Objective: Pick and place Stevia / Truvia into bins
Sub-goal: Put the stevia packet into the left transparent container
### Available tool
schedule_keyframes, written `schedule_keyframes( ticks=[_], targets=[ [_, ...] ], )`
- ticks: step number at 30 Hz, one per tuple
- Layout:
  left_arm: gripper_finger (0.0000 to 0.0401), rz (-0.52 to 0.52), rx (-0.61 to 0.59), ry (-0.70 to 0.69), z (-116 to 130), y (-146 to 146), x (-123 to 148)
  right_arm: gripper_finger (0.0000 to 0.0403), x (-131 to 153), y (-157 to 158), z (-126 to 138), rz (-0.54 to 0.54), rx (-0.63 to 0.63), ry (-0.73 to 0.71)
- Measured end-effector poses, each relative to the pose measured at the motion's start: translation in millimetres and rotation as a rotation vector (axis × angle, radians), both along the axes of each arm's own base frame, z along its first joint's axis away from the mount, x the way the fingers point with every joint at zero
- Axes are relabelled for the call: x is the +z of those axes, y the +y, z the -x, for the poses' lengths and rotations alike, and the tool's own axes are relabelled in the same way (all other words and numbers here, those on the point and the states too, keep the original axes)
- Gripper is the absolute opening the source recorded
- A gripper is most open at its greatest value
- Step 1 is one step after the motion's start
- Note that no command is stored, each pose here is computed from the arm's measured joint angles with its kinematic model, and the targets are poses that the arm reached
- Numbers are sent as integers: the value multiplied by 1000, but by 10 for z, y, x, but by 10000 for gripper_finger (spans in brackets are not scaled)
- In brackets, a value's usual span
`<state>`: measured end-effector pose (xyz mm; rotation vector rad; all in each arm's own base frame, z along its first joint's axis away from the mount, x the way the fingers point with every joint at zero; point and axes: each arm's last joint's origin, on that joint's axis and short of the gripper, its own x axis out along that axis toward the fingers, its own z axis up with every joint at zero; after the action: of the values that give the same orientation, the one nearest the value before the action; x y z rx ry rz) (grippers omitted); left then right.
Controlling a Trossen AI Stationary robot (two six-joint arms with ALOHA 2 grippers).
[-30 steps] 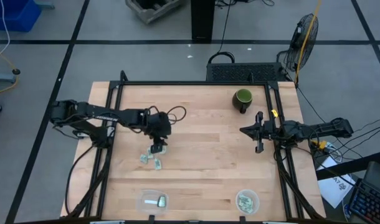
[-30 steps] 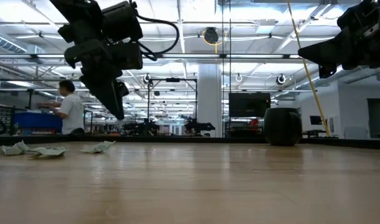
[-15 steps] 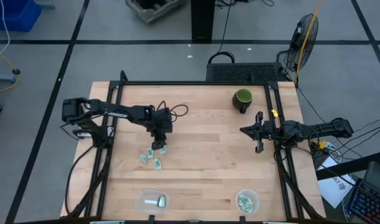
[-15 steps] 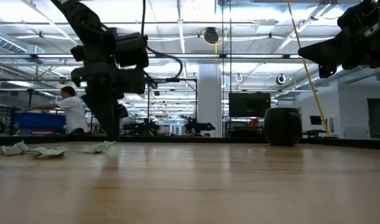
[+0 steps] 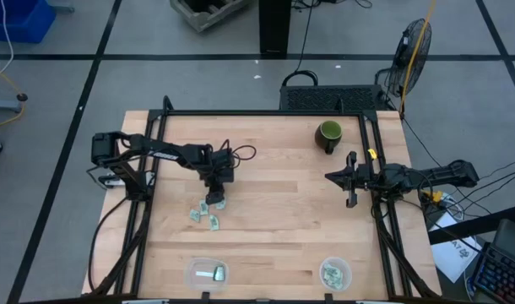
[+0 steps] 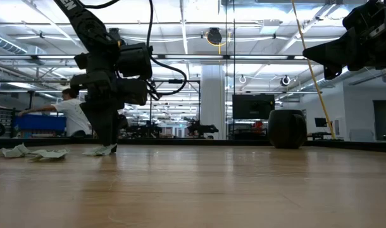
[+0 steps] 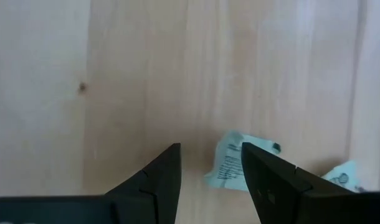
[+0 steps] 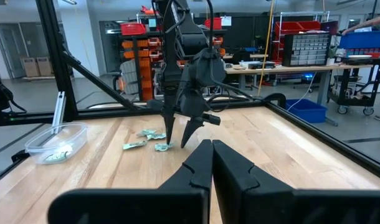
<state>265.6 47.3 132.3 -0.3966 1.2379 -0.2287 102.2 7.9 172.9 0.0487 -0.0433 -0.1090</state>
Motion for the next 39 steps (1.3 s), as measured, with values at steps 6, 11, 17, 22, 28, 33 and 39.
schedule_keyframes(
  ticks=[6,11,17,22,28,33,39],
  targets=[
    [172,40,-14,12,7,-60,-2,4,1,0,0,0,0,-1],
    [172,36,-30,6,-11,-120,-1,4,0,0,0,0,0,0],
    [116,25,-41,5,-21,-160,-1,4,0,0,0,0,0,0],
    [28,18,-43,-3,-26,-154,1,4,0,0,0,0,0,0],
    [16,18,-48,-3,-24,-157,2,4,0,0,0,0,0,0],
    [7,118,-56,9,-1,-193,21,4,1,0,0,0,0,-1],
    [10,150,-107,-74,22,-371,257,4,1,0,0,0,0,-1]
  ],
)
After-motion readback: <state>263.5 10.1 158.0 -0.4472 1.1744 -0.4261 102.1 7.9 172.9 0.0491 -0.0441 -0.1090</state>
